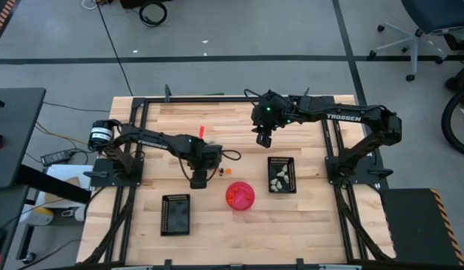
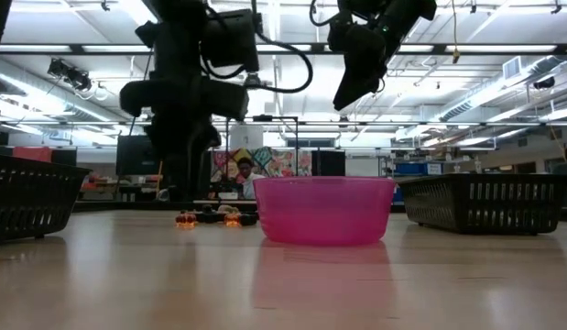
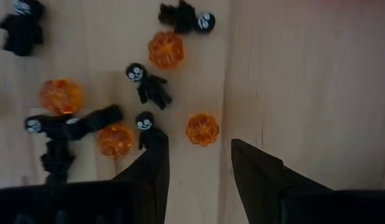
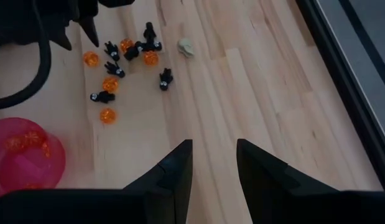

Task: Sort Halloween decoration
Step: Put the orange pumpkin toy into the pink bowl

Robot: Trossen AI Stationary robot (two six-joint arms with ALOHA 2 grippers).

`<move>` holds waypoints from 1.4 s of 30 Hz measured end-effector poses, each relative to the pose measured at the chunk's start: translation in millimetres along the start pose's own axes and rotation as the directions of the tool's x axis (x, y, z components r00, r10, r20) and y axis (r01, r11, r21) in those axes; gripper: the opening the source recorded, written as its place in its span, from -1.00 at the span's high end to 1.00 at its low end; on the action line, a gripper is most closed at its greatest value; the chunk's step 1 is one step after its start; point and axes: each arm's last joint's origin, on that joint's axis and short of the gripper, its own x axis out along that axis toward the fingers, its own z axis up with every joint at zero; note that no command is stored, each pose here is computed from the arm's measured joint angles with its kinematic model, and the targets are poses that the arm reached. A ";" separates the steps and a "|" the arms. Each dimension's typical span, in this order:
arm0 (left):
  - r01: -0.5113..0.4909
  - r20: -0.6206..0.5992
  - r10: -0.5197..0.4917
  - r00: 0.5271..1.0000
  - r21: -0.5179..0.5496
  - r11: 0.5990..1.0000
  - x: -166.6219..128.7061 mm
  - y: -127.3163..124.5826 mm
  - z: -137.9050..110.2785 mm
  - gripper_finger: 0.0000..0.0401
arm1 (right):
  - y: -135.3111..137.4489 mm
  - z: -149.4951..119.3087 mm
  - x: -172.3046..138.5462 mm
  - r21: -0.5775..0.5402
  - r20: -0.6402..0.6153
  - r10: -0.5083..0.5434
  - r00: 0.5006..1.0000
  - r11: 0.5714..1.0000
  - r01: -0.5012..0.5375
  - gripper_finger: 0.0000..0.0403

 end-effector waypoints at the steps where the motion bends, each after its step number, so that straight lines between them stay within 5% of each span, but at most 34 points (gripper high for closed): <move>1: 0.005 0.001 -0.005 1.000 0.004 1.000 2.4 -0.6 -1.4 0.29 | 0.1 0.1 0.0 0.006 0.001 0.000 1.000 1.000 0.000 0.36; 9: -0.004 0.013 0.003 1.000 0.067 0.998 16.8 -10.9 -9.9 0.28 | -0.1 1.5 0.0 0.031 0.015 -0.003 1.000 1.000 0.002 0.36; 26: -0.026 0.062 0.030 0.998 -0.072 0.997 35.2 -10.7 -10.5 0.30 | -0.2 5.2 -0.1 0.030 0.053 -0.004 0.999 1.000 0.002 0.36; 38: -0.020 0.029 0.023 0.999 -0.086 0.996 41.7 -10.7 -11.2 0.81 | 0.1 5.0 -0.1 0.029 0.052 0.006 0.999 1.000 -0.007 0.36; 42: -0.016 0.035 0.019 0.999 -0.098 0.995 41.8 -10.9 -10.8 0.84 | 0.1 5.0 -0.1 0.029 0.052 0.008 0.999 1.000 -0.009 0.36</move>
